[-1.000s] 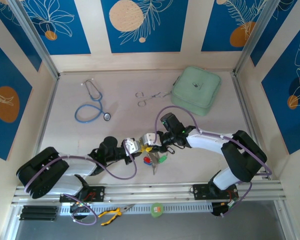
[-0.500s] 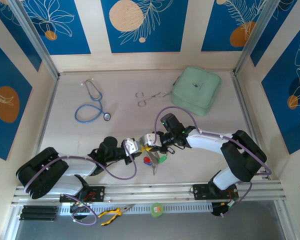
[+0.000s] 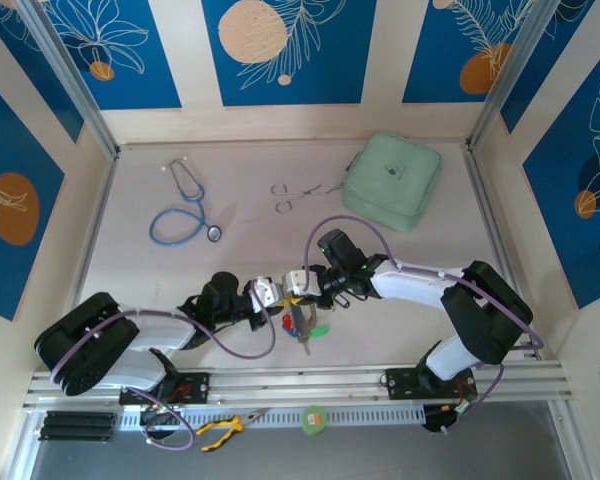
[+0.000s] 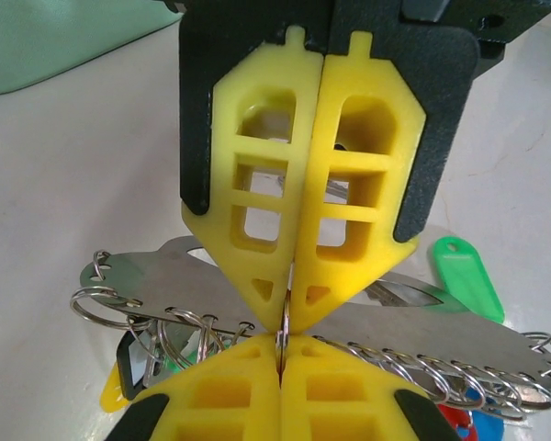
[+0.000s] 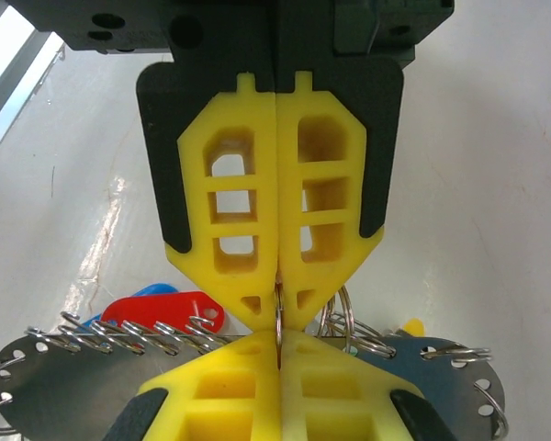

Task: Put the keys on the keyring

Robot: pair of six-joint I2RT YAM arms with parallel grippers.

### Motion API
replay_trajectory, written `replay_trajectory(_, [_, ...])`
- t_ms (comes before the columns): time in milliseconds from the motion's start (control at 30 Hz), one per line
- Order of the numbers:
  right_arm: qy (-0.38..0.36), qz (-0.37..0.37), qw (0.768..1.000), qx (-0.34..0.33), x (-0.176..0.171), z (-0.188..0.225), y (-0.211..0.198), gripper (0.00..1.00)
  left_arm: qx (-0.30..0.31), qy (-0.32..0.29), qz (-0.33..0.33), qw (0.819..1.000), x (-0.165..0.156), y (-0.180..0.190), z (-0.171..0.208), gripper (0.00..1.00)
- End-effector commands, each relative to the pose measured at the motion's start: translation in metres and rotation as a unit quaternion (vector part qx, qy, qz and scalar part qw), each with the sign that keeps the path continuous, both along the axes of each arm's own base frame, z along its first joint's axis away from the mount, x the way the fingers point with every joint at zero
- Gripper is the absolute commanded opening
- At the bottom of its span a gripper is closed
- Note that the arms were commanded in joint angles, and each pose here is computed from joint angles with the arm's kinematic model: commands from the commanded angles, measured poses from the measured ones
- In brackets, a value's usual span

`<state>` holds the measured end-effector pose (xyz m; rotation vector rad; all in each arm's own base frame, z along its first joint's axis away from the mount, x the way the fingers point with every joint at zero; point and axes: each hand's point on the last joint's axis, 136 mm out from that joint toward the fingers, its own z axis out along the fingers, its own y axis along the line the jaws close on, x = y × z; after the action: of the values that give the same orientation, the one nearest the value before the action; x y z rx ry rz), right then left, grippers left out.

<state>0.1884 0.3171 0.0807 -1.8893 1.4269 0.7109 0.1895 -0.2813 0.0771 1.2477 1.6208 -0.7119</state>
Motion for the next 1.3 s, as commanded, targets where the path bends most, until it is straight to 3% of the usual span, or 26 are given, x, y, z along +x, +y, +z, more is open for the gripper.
replay_trajectory(0, [-0.002,0.005,0.999,0.039,-0.005,0.022,0.008,0.12,-0.013,-0.027,-0.001,1.0,0.006,-0.008,0.016,0.0])
replay_trajectory(100, [0.011,-0.032,0.997,0.065,0.005,0.036,-0.006,0.22,-0.015,-0.027,0.002,1.0,0.006,-0.007,0.019,0.0])
replay_trajectory(267, [0.014,-0.083,0.996,0.038,0.012,0.032,-0.03,0.23,-0.017,-0.017,0.006,1.0,0.006,-0.006,0.02,0.0])
replay_trajectory(400, [0.049,-0.186,0.98,0.056,0.032,0.048,-0.04,0.23,-0.01,-0.004,0.014,1.0,0.008,-0.006,0.02,0.0])
replay_trajectory(467, [0.087,-0.287,0.952,0.055,0.051,0.054,-0.049,0.22,-0.007,0.005,0.02,1.0,0.01,-0.006,0.018,0.0])
replay_trajectory(567, [0.176,-0.423,0.888,0.028,0.062,0.051,-0.068,0.22,-0.003,0.018,0.032,0.999,0.013,-0.005,0.016,0.0])
replay_trajectory(733, [0.318,-0.604,0.729,-0.056,0.055,0.032,-0.108,0.24,0.008,0.055,0.061,0.997,0.02,-0.005,0.013,0.0])
replay_trajectory(833, [0.363,-0.641,0.664,-0.129,0.039,0.014,-0.123,0.26,0.009,0.074,0.068,0.995,0.021,-0.005,0.011,0.0])
replay_trajectory(900, [0.374,-0.655,0.634,-0.17,0.03,0.003,-0.131,0.27,0.006,0.081,0.072,0.994,0.02,-0.005,0.012,0.0])
replay_trajectory(1000, [0.389,-0.66,0.611,-0.199,0.021,-0.008,-0.132,0.32,0.007,0.088,0.081,0.993,0.023,-0.004,0.011,0.0])
replay_trajectory(1267, [0.376,-0.668,0.59,-0.252,0.022,-0.035,-0.129,0.37,0.003,0.089,0.08,0.993,0.022,-0.005,0.011,0.0])
